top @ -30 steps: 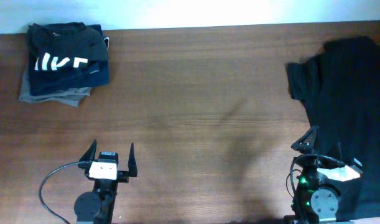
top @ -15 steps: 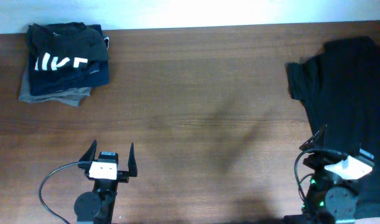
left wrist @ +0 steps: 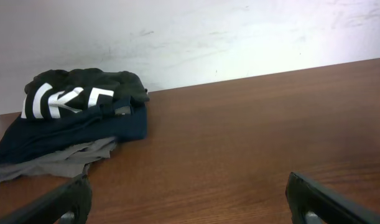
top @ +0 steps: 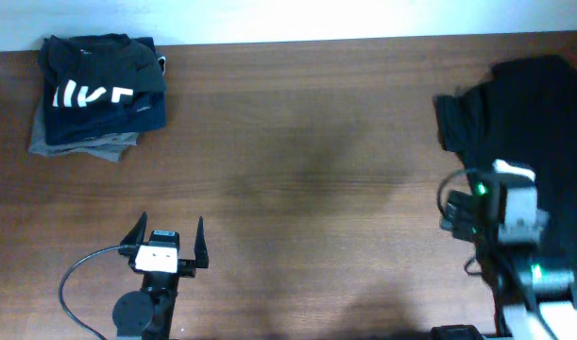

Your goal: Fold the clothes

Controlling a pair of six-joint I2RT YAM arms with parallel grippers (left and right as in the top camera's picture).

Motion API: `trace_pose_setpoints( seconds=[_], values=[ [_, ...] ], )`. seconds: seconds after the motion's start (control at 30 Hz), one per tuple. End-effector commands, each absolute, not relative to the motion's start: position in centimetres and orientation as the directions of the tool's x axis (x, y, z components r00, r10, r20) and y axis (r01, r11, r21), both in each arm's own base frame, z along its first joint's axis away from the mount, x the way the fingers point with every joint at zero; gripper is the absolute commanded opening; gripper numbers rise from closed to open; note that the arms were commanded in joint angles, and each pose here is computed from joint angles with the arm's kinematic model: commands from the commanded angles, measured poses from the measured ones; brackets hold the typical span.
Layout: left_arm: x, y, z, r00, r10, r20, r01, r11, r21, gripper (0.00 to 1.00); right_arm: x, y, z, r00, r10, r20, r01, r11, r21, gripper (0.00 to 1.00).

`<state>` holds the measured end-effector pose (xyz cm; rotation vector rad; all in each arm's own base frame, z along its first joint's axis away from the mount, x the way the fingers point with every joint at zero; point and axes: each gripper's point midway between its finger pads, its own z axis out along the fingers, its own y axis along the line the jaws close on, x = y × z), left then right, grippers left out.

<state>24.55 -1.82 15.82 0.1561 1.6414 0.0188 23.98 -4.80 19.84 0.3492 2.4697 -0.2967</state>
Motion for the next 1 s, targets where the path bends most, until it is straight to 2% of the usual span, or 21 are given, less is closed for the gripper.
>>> trace_pose_setpoints(
  seconds=[0.0, 0.03, 0.1, 0.2, 0.23, 0.37, 0.53, 0.67, 0.77, 0.97],
  values=[
    [24.5, -2.1, 15.7, -0.063, 0.125, -0.990, 0.106, 0.987, 0.118, 0.99, 25.5, -0.2, 17.9, -0.840, 0.206, -0.502, 0.193, 0.978, 0.078, 0.99],
    [24.5, -2.1, 15.7, -0.063, 0.125, -0.990, 0.106, 0.987, 0.118, 0.99, 25.6, -0.4, 17.0, -0.851, 0.238, -0.468, 0.229, 0.970, 0.079, 0.99],
    [24.5, -2.1, 15.7, -0.063, 0.125, -0.990, 0.106, 0.987, 0.118, 0.99, 25.3, -2.2, 15.2, -0.807, 0.438, -0.395, 0.452, 0.890, 0.064, 0.99],
    [24.5, -2.1, 15.7, -0.063, 0.125, -0.990, 0.106, 0.987, 0.118, 0.99, 23.3, -5.3, 13.0, -0.634, 0.708, -0.310, 0.744, 0.668, 0.004, 0.99],
    [24.5, -2.1, 15.7, -0.063, 0.125, -0.990, 0.106, 0.987, 0.118, 0.99, 22.7, -5.8, 12.5, -0.596, 0.750, -0.287, 0.785, 0.620, -0.012, 0.99],
    [24.5, -2.1, 15.7, -0.063, 0.125, -0.990, 0.106, 0.987, 0.118, 0.99, 20.7, -6.7, 10.9, -0.551, 0.817, -0.169, 0.834, 0.546, -0.075, 0.99],
    [24.5, -2.1, 15.7, -0.063, 0.125, -0.990, 0.106, 0.987, 0.118, 1.00, 19.0, -6.8, 9.1, -0.527, 0.847, -0.070, 0.846, 0.516, -0.136, 0.99],
    [24.5, -2.1, 15.7, -0.063, 0.125, -0.990, 0.106, 0.987, 0.118, 0.99, 18.5, -7.1, 8.6, -0.460, 0.885, -0.079, 0.883, 0.446, -0.149, 0.99],
    [24.5, -2.1, 15.7, -0.063, 0.125, -0.990, 0.106, 0.987, 0.118, 0.99, 18.8, -8.1, 8.6, -0.338, 0.934, -0.117, 0.938, 0.324, -0.126, 0.99],
    [24.5, -2.1, 15.7, -0.063, 0.125, -0.990, 0.106, 0.987, 0.118, 1.00, 20.1, -10.2, 8.6, -0.252, 0.953, -0.166, 0.968, 0.247, -0.054, 0.98]
  ],
)
